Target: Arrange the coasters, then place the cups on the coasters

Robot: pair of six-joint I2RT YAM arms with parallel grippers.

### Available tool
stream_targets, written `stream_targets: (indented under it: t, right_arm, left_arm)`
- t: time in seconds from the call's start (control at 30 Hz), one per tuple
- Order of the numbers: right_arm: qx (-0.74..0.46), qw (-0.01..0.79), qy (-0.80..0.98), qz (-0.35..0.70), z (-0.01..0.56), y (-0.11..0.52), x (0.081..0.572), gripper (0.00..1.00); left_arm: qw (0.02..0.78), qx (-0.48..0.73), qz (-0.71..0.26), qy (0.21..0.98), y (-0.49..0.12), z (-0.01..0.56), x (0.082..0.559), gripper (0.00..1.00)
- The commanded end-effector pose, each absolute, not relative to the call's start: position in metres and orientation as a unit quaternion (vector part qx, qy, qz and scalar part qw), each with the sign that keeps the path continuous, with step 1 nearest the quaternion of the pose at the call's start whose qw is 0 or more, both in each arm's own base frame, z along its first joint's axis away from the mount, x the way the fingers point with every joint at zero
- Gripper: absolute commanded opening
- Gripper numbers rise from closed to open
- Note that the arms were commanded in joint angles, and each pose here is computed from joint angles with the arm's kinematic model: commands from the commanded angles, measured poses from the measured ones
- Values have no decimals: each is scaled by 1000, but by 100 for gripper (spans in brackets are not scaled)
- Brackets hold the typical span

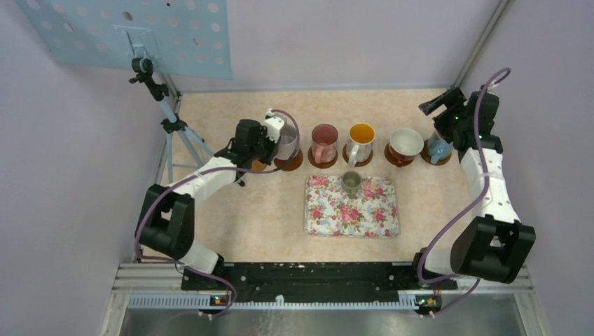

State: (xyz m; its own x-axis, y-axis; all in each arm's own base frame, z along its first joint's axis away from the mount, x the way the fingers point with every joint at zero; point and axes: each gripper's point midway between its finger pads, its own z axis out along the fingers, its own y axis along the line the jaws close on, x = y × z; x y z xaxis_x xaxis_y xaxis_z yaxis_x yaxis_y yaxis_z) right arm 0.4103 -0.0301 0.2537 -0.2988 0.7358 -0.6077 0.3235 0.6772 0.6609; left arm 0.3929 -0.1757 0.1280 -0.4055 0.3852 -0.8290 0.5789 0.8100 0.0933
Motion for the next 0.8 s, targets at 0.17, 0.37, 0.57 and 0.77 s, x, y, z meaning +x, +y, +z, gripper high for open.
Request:
stream_targets:
  t: [0.17,0.37,0.57,0.77]
  right_arm:
    - [332,514,763,209,282,-37,415,86]
    - [330,512,766,207,283,-37,415,86]
    - [331,510,766,207,283,-37,416,86]
    - [331,508,768,207,281,-37,416,86]
  left_arm:
    - [537,284,-122,785,-191,158,417,0]
    - [527,284,-126,791,-193,144,415,0]
    - [517,288,-125,796,-191,134,412,0]
    - [507,292,-126,801,-192,123,410,0]
